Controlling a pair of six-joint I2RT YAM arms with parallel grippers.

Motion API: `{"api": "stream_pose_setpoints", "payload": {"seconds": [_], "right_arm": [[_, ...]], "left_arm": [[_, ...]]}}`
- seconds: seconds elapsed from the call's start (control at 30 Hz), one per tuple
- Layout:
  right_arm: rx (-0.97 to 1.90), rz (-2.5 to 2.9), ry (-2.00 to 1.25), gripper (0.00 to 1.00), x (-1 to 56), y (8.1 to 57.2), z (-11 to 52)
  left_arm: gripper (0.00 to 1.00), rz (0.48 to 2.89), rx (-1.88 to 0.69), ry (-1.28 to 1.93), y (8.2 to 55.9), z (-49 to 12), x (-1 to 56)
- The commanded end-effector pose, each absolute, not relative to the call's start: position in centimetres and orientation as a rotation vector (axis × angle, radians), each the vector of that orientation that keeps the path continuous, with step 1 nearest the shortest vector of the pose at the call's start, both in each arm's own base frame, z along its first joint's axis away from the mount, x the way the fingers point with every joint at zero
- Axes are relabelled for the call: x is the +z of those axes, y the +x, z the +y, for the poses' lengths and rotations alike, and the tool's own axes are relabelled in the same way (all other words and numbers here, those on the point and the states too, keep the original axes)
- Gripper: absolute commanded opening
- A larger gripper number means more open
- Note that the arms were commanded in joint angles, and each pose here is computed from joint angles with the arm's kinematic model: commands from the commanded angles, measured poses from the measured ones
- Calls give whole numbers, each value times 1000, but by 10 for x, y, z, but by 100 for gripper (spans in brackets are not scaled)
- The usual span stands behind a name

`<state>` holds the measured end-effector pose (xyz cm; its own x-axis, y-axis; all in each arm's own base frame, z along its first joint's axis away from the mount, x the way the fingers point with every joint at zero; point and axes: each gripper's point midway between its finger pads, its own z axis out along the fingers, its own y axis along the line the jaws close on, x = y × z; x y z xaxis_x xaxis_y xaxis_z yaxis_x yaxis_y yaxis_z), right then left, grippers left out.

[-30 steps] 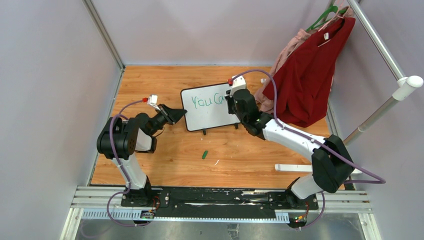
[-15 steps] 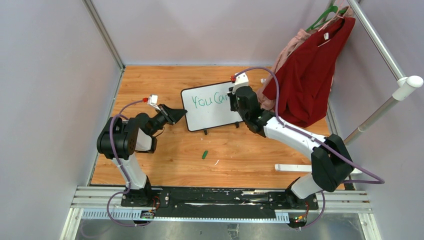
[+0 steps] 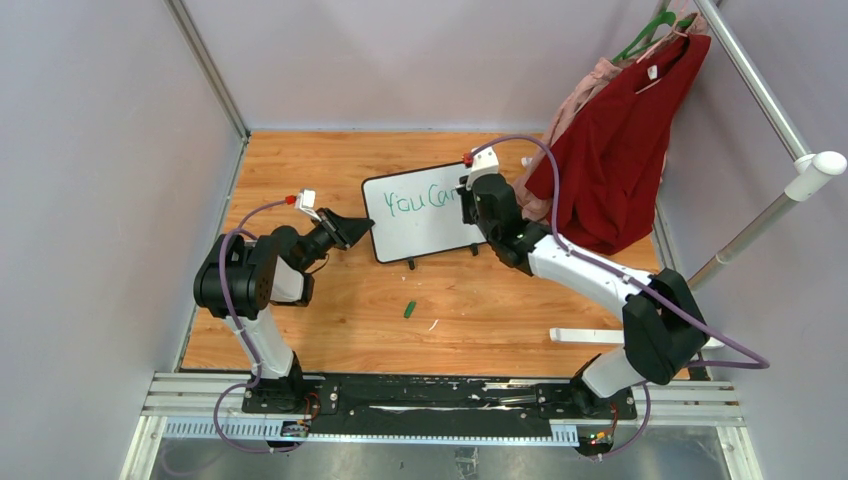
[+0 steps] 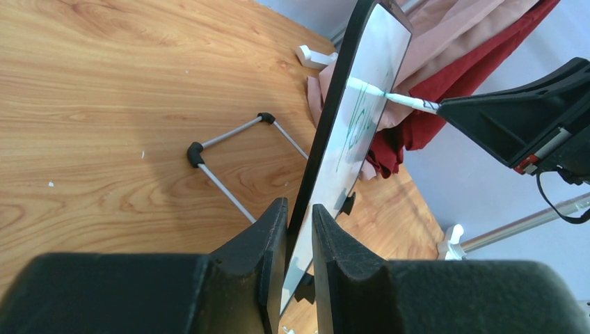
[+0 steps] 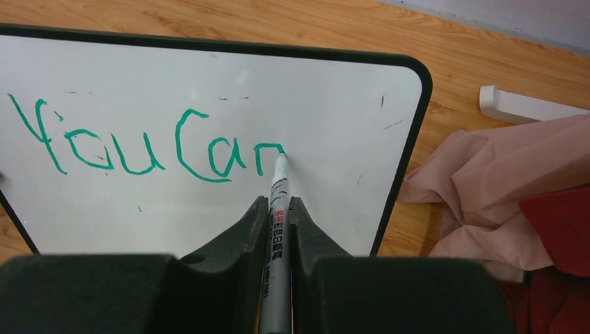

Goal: Write a sentence on the whiteboard

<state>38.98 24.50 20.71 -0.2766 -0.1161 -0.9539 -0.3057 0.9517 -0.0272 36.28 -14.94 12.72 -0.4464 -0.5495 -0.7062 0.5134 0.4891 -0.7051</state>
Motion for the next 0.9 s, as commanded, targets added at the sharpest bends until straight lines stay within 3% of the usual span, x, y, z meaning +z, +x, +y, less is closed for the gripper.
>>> {"api": "stream_pose_setpoints", "payload": {"seconds": [0.0,0.3,0.5,0.87], "right_arm": [[178,1875,-276,0,199,387,232],[176,1888,-272,0,195,380,226],[251,1812,-266,0,230,366,230],[361,1694,-505,0,238,317,302]], "left_arm": [[24,1571,-1201,29,362,-152,144],[25,1569,-1200,28,362,-153,145],[29,1567,-1198,26,362,-152,145],[29,1565,-1190,18,361,-151,145]]}}
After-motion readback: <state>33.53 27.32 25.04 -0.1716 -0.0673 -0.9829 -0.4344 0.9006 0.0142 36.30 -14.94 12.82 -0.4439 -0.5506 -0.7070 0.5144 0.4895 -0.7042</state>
